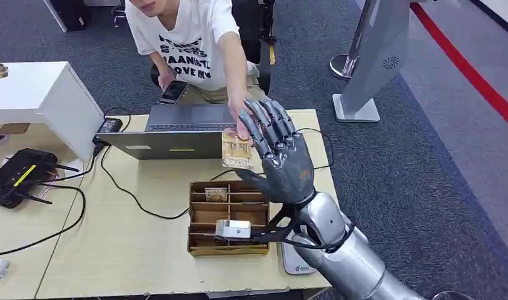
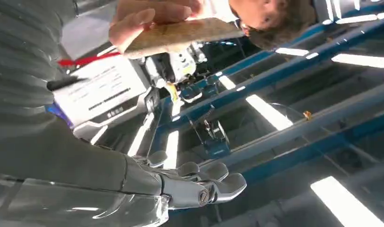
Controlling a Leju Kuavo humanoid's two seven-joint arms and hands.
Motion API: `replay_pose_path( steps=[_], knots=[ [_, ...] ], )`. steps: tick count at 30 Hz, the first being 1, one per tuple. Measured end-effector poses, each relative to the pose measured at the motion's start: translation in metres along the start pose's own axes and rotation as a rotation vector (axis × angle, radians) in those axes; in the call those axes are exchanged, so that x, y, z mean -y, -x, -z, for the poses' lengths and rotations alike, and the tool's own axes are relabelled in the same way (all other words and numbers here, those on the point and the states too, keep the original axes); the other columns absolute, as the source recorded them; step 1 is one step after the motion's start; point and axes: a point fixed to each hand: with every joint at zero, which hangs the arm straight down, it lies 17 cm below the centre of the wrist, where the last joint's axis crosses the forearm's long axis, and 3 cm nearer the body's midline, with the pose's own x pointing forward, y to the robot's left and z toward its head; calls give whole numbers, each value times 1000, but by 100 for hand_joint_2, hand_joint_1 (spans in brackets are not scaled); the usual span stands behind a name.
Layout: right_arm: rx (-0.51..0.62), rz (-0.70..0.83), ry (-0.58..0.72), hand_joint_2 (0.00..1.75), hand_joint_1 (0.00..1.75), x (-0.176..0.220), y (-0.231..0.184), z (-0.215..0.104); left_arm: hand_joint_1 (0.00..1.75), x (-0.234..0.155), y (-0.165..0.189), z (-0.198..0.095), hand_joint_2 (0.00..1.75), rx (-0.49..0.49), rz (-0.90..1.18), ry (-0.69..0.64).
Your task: Pass the card to the sensor for recognition and then transmit it.
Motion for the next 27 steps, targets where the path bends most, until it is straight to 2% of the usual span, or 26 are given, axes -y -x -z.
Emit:
replay_pose_path(
  steps=[1, 17, 22, 27],
  knots=[
    [2, -11, -11, 175, 140, -3, 3, 1, 0, 0, 0, 0, 0, 0, 4, 0],
    [-5, -52, -79, 175, 140, -26, 18, 1, 0, 0, 2, 0, 0, -6, 18, -1],
    [-4, -54, -84, 175, 161, -28, 18, 0, 0, 0, 2, 0, 0, -6, 20, -1],
    [-10, -55, -95, 175, 155, -32, 19, -2, 0, 0, 3, 0, 0, -8, 24, -1]
  ],
)
